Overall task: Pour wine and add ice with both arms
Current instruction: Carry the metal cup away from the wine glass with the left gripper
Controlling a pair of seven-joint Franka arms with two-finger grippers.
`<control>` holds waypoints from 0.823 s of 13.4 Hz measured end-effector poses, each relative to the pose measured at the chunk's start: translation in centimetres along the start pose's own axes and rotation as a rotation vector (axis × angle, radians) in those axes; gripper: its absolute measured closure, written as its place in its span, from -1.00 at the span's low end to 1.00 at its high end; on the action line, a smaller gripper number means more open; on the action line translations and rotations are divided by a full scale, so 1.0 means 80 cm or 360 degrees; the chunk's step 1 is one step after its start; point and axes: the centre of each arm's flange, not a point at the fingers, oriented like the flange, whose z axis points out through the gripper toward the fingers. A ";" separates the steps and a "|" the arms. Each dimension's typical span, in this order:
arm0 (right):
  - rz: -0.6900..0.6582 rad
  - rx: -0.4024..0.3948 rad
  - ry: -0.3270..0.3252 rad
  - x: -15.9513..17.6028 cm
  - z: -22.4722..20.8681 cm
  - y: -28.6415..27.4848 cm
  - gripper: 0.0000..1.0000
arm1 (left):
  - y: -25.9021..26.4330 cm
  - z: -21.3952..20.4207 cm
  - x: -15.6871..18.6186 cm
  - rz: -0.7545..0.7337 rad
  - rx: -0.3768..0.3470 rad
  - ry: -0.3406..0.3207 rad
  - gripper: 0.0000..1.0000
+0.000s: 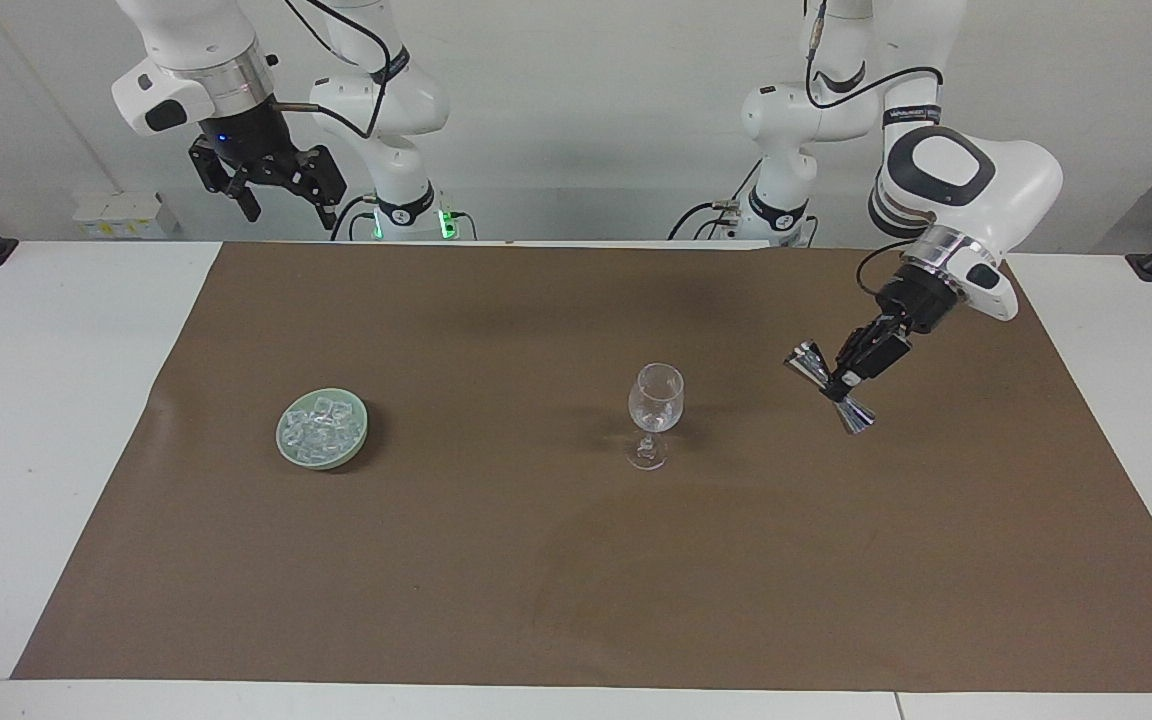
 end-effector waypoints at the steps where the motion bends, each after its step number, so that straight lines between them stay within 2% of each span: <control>1: 0.0000 0.0000 0.0000 0.000 0.000 0.000 -1.00 | -0.005 -0.012 0.012 -0.0087 0.0012 -0.0061 0.58; 6: 0.0000 0.0000 0.0000 0.000 0.000 0.000 -1.00 | -0.072 -0.079 0.108 -0.0526 0.0063 -0.0367 0.58; 11: 0.0000 0.0000 0.0000 0.000 0.000 0.000 -1.00 | -0.153 -0.087 0.216 -0.1030 0.0090 -0.0640 0.58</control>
